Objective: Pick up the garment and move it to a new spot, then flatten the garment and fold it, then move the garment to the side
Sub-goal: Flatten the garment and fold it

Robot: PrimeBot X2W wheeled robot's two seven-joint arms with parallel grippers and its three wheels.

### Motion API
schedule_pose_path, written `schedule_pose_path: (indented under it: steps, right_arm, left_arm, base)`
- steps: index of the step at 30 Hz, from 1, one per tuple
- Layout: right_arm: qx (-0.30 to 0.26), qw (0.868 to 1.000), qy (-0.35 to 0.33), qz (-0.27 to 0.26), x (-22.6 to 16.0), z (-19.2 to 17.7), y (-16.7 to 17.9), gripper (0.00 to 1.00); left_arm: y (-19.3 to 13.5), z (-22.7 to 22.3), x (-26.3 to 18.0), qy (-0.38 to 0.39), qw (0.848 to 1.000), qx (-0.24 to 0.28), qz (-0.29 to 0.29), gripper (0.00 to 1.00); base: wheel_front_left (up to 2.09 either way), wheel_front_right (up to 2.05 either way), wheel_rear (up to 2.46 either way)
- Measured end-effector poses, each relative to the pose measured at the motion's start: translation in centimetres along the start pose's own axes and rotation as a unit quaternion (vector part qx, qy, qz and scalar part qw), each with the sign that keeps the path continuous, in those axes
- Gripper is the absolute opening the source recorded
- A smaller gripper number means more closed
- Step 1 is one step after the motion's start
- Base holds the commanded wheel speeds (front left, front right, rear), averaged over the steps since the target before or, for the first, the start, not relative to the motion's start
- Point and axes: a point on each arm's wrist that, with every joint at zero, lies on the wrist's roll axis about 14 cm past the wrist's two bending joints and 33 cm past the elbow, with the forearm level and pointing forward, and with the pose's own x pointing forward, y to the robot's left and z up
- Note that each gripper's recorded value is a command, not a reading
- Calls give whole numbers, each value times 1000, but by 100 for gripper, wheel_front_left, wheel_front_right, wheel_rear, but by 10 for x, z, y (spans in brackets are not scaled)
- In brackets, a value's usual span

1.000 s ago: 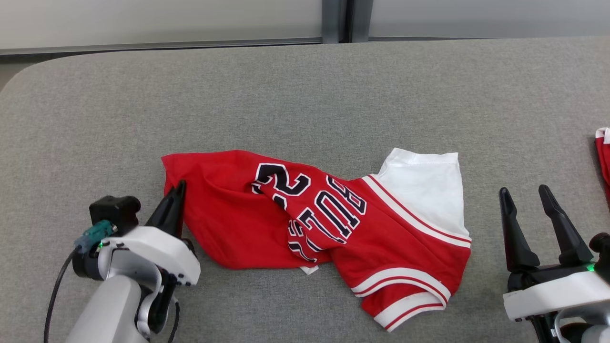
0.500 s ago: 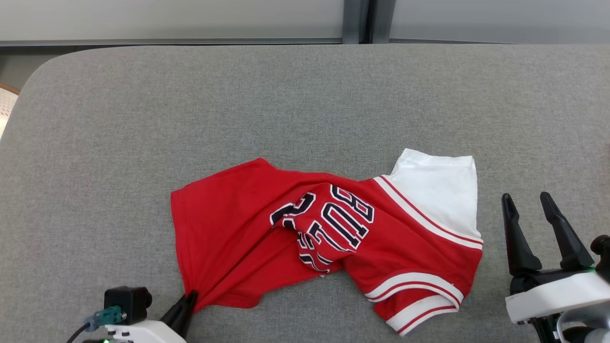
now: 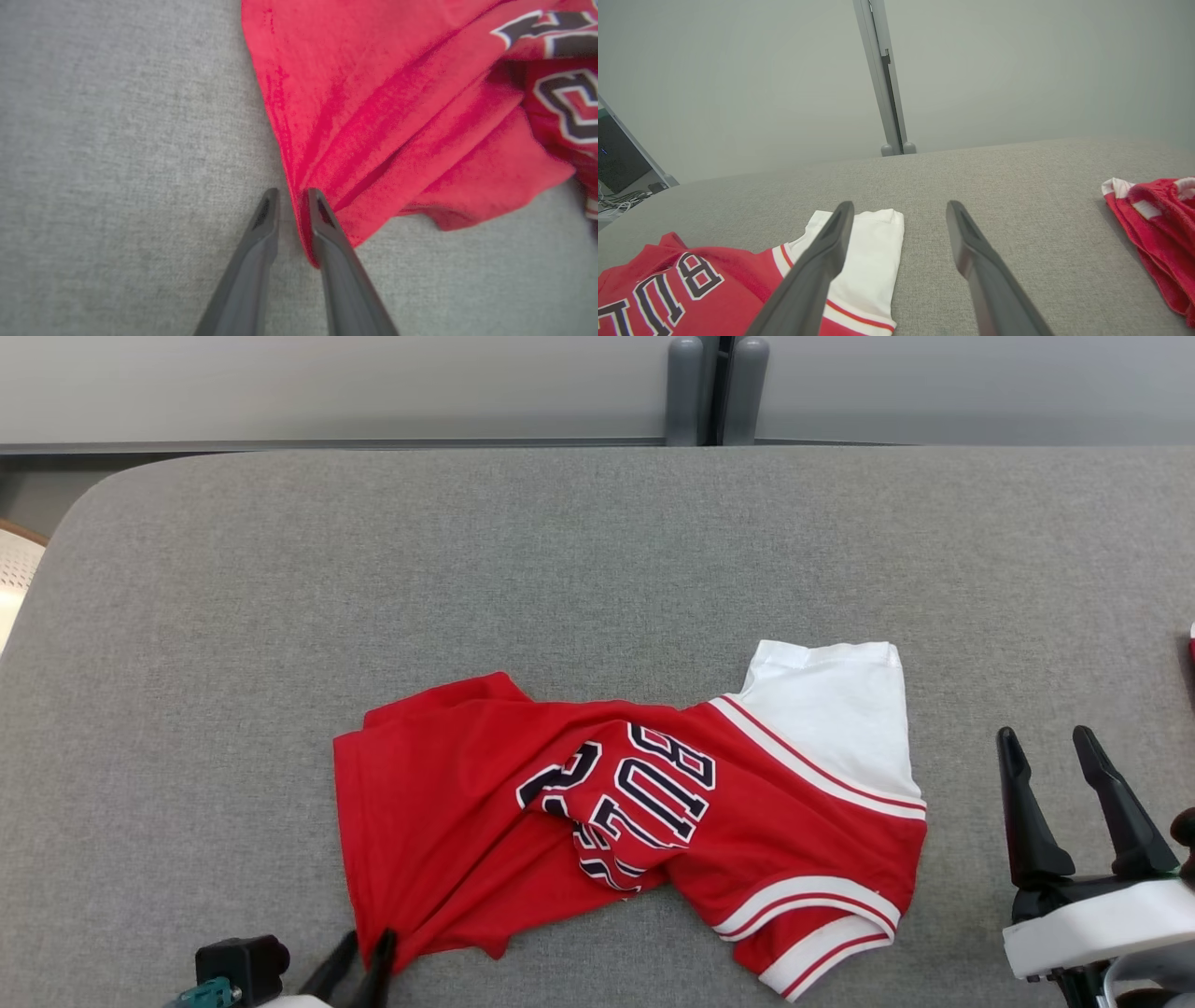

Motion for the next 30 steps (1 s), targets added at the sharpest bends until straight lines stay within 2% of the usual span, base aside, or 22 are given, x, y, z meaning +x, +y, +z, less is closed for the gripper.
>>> schedule_pose_path:
  steps: [3,8,14,15,18,20,30]
  right_arm:
    - [-5,1000,-9,3,-1,7,2,100]
    - [-16,1000,-23,7,-5,20,6,100]
    - [-29,999,-41,4,-13,34,6,100]
    - [-33,999,-43,4,-17,37,8,100]
    - [-36,998,-45,2,-21,40,8,100]
    - [-37,998,-46,2,-25,42,9,100]
    - [-37,998,-49,-9,-35,43,4,100]
  left_arm:
    - [-3,25,-2,-69,998,-1,11,100]
    - [-11,86,-13,-198,980,23,17,100]
    - [-24,155,-36,-336,940,53,20,100]
    - [-29,172,-42,-366,928,68,17,100]
    - [-34,182,-46,-382,920,92,15,100]
    - [-36,181,-45,-378,919,107,15,100]
    - [-36,171,-37,-357,927,116,15,100]
  base:
    - [0,0,0]
    - [0,0,0]
    - [0,0,0]
    - [0,0,0]
    - [0,0,0]
    - [0,0,0]
    - [0,0,0]
